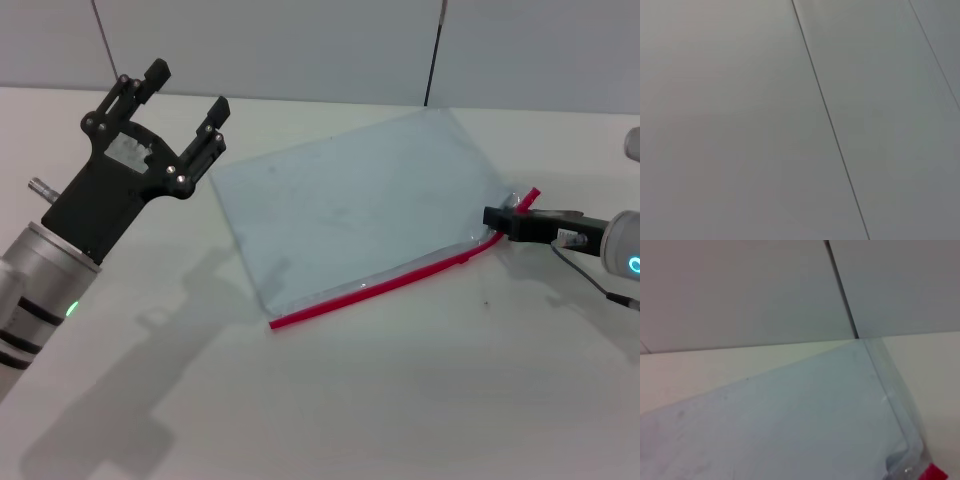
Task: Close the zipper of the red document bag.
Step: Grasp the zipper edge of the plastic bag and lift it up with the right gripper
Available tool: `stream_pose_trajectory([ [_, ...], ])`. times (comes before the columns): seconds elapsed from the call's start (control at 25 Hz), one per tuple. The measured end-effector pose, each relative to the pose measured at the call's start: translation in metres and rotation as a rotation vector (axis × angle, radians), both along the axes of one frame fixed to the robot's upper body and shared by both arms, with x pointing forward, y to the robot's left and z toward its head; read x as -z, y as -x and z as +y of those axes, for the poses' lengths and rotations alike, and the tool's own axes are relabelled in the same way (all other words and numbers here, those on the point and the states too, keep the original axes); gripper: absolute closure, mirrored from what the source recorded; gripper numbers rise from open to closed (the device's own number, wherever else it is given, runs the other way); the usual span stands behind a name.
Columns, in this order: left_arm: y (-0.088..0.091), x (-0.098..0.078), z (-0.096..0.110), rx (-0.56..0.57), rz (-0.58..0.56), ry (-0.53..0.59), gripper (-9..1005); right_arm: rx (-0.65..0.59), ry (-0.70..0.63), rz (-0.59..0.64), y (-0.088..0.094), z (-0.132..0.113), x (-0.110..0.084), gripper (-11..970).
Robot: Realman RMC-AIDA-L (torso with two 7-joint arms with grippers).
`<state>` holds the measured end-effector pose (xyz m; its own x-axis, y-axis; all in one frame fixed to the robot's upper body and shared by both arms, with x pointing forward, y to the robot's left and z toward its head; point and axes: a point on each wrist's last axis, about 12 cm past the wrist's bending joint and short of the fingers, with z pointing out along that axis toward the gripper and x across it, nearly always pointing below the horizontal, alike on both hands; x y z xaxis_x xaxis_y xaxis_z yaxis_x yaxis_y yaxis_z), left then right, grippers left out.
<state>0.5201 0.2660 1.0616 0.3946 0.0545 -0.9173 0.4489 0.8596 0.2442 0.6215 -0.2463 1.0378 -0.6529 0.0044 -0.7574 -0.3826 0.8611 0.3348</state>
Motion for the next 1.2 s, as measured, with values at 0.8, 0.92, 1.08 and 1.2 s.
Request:
stream_pose_trajectory([
  [0.8,0.001,0.001,-0.003,0.024,0.005,-0.008,301,-0.209,-0.110,-0.080,0.008,0.024,-0.015,942],
  [0.92,0.001,0.001,-0.009,0.071,0.005,-0.031,301,-0.242,-0.164,-0.125,0.009,0.030,-0.022,944],
  [1.08,-0.001,0.001,-0.018,0.128,0.009,-0.054,301,-0.282,-0.239,-0.187,0.009,0.042,-0.033,945],
  [1.2,-0.002,0.002,-0.025,0.167,0.020,-0.074,301,-0.309,-0.289,-0.218,0.009,0.055,-0.039,945],
])
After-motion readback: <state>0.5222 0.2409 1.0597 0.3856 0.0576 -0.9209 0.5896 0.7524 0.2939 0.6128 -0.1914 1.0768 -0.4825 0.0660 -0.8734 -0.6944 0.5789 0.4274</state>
